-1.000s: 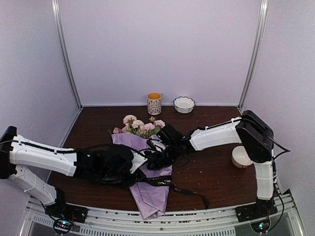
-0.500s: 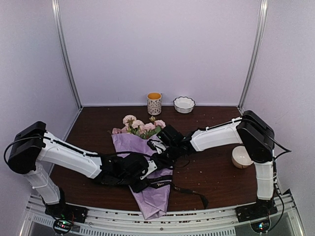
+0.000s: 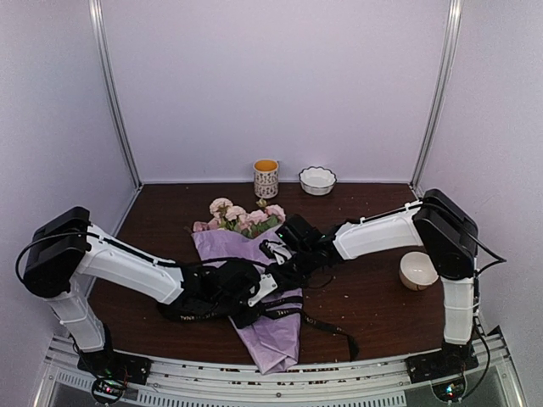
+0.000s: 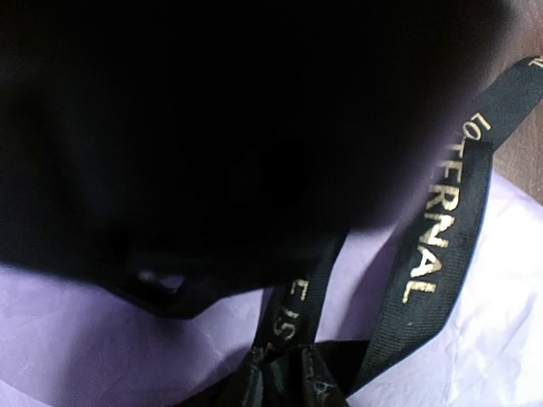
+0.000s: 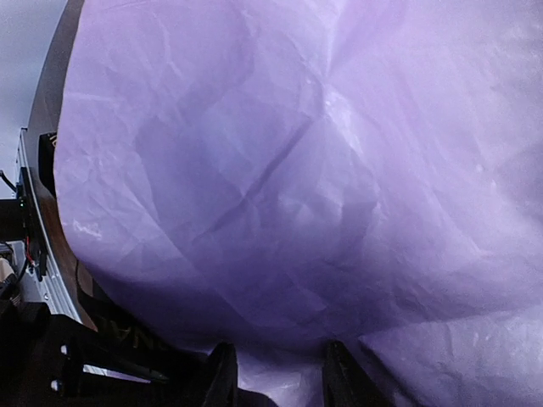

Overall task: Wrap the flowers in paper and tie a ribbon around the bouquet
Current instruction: Tie the ribbon around the folded bouquet.

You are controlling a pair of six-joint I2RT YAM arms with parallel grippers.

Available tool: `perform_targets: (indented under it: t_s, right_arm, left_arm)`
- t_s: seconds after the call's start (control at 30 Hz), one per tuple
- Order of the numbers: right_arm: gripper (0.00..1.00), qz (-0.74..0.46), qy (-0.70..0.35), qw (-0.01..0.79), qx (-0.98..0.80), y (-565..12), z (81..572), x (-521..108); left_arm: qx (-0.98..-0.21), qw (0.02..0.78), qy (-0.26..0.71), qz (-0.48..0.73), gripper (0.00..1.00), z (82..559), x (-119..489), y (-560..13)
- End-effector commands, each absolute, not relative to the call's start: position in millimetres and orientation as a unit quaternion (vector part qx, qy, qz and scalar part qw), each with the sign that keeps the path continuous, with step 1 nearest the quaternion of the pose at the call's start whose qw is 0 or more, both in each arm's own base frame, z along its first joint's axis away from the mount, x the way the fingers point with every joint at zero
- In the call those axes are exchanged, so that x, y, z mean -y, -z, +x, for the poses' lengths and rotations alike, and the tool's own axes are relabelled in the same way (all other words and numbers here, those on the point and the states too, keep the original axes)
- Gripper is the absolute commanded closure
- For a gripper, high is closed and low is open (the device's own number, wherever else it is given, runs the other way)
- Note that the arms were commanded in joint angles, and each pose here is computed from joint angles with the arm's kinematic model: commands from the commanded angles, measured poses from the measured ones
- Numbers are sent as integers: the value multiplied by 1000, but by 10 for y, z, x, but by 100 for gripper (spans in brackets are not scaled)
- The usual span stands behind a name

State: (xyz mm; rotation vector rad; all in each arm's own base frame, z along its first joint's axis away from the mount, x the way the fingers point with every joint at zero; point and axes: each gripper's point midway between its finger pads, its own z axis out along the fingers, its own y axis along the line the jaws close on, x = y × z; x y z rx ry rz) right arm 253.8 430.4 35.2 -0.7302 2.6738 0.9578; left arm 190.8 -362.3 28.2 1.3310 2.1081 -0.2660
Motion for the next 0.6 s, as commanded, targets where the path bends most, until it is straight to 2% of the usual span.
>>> perform_targets:
  t_s: [0.0, 0.1, 0.33, 0.57]
  right_arm:
    - [64, -246, -346, 114, -898, -642, 2547, -4217]
    - [64, -248, -350, 107, -897, -650, 2543, -4188]
    - [64, -278, -336, 65, -897, -489, 2441, -4166]
    - [68, -297, -368, 41, -880, -505, 2337, -4256]
  left_arm:
    - [-822, 260, 81, 501, 87, 1894, 3345, -24]
    - [-820, 276, 87, 494, 100, 1909, 3337, -85]
    - [-818, 364, 41, 443, 100, 2190, 3186, -403]
    - [-789, 472, 4, 394, 100, 2434, 3013, -909]
